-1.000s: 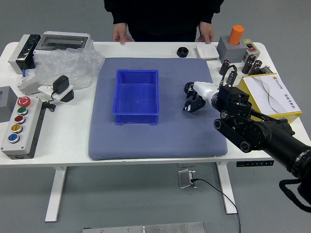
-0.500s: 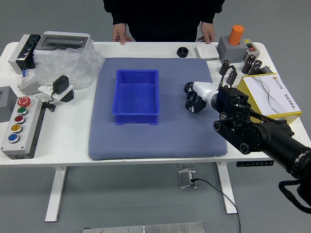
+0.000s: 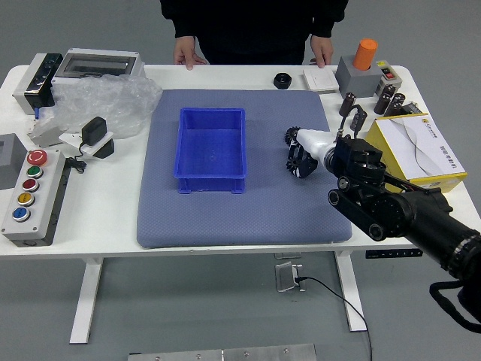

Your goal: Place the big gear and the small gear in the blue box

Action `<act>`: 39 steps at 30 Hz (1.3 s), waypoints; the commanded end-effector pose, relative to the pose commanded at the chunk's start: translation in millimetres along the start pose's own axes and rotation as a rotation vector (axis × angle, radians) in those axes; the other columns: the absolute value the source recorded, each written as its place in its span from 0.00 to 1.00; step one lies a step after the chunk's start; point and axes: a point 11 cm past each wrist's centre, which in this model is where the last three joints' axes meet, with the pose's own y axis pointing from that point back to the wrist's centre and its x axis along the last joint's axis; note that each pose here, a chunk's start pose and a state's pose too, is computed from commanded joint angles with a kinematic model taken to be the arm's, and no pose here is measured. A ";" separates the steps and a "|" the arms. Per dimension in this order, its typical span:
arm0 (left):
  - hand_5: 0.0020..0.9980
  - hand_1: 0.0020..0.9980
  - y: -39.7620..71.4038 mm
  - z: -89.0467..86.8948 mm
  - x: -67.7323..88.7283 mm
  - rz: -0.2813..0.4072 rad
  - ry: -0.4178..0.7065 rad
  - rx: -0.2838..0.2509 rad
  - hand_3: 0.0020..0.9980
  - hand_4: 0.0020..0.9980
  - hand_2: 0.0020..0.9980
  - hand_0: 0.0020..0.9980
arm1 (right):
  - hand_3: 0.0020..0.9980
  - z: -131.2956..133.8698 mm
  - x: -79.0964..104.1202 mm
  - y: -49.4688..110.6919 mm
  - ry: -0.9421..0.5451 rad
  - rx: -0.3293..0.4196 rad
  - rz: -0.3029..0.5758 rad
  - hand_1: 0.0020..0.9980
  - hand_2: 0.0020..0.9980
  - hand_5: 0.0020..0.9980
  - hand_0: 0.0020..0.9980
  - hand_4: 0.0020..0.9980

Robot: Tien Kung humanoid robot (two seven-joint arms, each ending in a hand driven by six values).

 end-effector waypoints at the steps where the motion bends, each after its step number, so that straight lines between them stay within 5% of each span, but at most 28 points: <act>1: 0.34 0.84 0.0 -0.1 0.1 0.000 0.000 0.000 0.88 0.81 0.84 0.88 | 0.45 0.0 -0.1 0.0 -0.002 0.000 0.001 0.46 0.44 0.00 0.65 0.79; 22: 0.34 0.84 0.2 0.3 0.8 0.001 0.001 -0.001 0.88 0.81 0.83 0.88 | 0.43 0.8 17.1 1.8 -0.031 0.000 0.055 0.45 0.41 0.00 0.62 0.77; 39: 0.34 0.83 1.3 1.0 4.8 0.010 0.002 -0.003 0.88 0.81 0.83 0.88 | 0.43 -36.2 69.5 21.7 0.019 0.102 0.169 0.45 0.41 0.00 0.62 0.75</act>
